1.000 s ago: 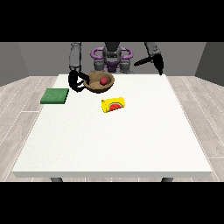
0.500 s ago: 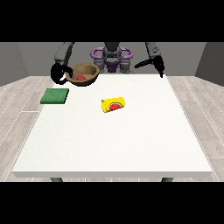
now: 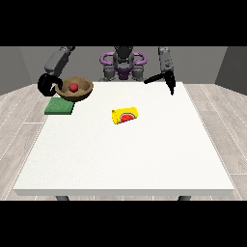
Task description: Pick the cup and pour the ball into the bowl, then pick the bowl and place it on the pad
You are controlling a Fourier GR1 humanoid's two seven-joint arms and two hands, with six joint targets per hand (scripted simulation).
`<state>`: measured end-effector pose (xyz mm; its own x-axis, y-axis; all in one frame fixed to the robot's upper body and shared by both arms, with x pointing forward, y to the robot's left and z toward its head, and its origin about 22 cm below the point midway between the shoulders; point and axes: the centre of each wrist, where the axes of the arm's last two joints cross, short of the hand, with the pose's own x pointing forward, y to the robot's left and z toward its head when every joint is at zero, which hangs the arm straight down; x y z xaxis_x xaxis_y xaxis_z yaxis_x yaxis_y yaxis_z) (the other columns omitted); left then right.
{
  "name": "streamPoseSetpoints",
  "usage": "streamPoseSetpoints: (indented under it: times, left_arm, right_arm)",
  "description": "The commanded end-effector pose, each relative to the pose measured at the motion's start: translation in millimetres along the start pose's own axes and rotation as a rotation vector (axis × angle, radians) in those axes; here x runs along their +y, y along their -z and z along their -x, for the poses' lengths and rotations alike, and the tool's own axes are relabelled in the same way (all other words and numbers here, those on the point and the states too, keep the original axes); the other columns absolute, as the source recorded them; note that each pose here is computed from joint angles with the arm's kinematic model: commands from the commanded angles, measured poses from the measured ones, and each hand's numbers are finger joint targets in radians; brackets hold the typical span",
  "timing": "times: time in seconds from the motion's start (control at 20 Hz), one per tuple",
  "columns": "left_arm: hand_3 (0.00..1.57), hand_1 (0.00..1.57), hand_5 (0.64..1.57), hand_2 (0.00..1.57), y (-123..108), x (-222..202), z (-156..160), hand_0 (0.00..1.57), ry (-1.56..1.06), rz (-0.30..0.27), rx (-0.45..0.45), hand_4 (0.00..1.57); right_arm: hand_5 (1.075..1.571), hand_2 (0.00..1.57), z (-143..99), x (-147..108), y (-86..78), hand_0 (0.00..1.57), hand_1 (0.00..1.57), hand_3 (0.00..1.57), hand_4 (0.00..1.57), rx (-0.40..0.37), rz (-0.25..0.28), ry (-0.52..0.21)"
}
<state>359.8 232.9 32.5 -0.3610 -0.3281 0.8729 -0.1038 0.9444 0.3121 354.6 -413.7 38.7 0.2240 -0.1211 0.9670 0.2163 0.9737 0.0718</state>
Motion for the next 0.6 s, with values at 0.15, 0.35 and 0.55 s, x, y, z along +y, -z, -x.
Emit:
streamPoseSetpoints:
  times: [0.15, 0.35, 0.55]
  left_arm:
    - [0.0, 0.0, 1.564, 0.0, 23, -24, -63, 0.0, 0.005, 0.006, -0.218, 0.0]
    - [0.0, 0.0, 1.563, 0.0, 16, -16, -69, 0.0, 0.022, -0.021, -0.247, 0.0]
    - [0.0, 0.0, 1.563, 0.0, 29, -7, -102, 0.0, 0.026, -0.063, -0.346, 0.0]
  right_arm:
    - [1.563, 1.57, -7, -71, -18.9, 1.57, 1.57, 1.44, 1.03, -0.152, 0.084, 0.043]
    - [1.569, 1.57, -37, -106, -33.5, 1.57, 1.57, 0.35, 1.02, -0.224, 0.076, -0.035]
    - [1.569, 1.57, -84, -112, -31.1, 1.57, 1.57, 0.0, 1.04, -0.322, 0.113, -0.015]
